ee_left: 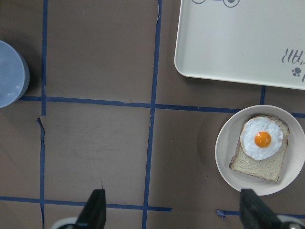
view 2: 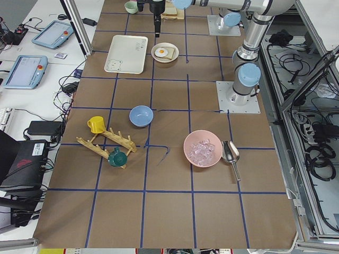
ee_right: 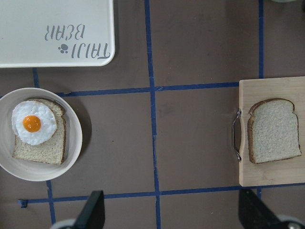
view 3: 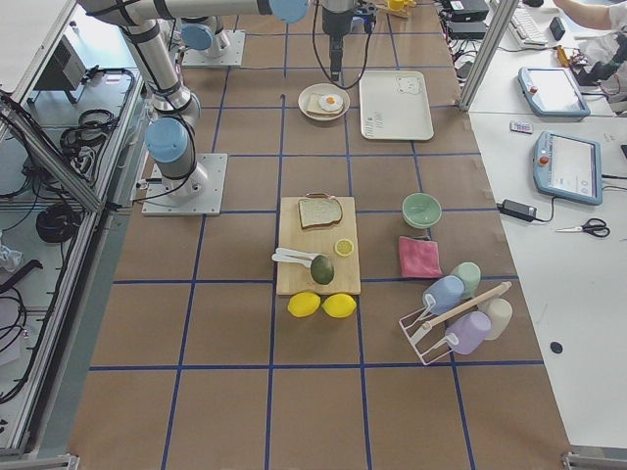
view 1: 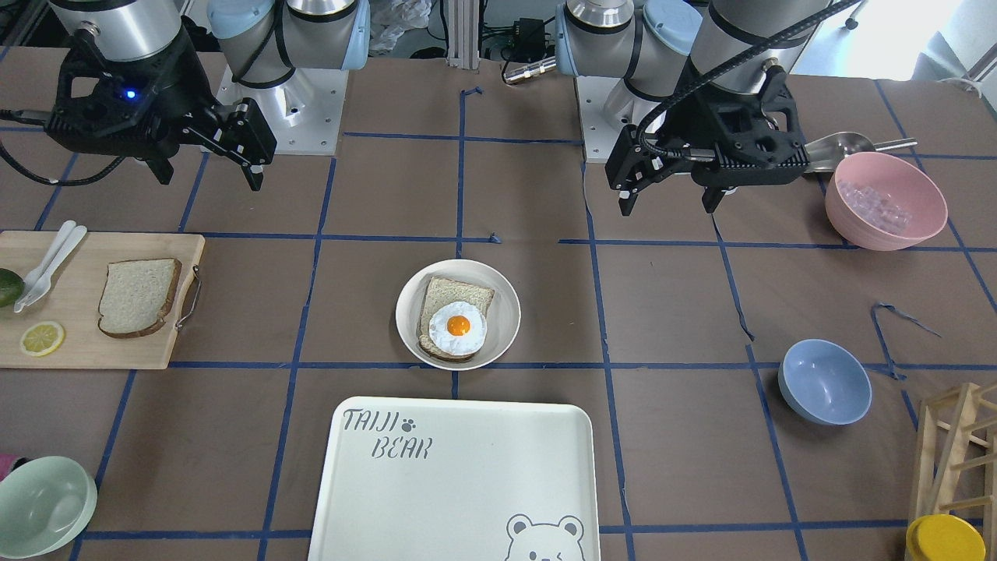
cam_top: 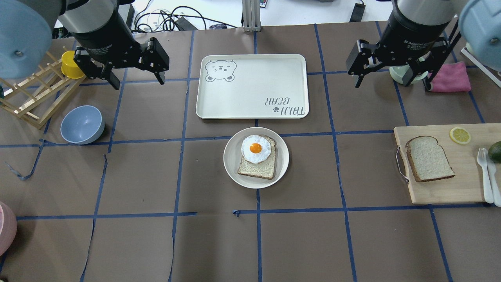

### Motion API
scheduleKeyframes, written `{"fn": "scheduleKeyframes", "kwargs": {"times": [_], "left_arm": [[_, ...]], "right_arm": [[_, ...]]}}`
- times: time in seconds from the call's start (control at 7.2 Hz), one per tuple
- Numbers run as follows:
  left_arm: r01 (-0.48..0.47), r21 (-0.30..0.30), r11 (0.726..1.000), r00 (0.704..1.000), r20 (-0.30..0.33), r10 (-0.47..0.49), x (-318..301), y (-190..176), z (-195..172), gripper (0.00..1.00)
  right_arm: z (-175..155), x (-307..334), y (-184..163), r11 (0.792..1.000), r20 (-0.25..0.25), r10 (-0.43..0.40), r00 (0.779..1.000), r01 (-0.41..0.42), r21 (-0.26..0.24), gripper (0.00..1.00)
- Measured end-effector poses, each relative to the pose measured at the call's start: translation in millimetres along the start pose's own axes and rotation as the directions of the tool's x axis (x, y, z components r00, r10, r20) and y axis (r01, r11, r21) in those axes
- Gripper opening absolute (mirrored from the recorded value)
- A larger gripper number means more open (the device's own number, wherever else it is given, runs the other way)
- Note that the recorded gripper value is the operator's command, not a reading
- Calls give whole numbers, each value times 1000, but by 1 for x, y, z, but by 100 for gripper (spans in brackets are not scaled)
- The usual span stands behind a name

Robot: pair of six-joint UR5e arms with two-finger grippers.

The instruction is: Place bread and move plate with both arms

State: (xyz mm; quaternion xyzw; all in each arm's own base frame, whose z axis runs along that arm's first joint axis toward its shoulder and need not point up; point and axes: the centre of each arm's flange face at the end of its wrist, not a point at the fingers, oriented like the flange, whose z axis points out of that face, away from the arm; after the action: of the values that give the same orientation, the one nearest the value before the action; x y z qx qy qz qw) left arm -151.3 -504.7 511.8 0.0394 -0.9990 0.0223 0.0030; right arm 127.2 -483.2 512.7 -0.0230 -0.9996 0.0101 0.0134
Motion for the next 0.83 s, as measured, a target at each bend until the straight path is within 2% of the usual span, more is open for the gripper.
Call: {"fn": "scheduleKeyframes", "kwargs": {"times": [0.83], "left_arm": [[1, 2, 1000, 1000, -1, -1, -1, 1, -1, 100]], "right_arm": [[-3, -1, 0, 1000, 2, -3, 1000, 3, 10, 100]]}}
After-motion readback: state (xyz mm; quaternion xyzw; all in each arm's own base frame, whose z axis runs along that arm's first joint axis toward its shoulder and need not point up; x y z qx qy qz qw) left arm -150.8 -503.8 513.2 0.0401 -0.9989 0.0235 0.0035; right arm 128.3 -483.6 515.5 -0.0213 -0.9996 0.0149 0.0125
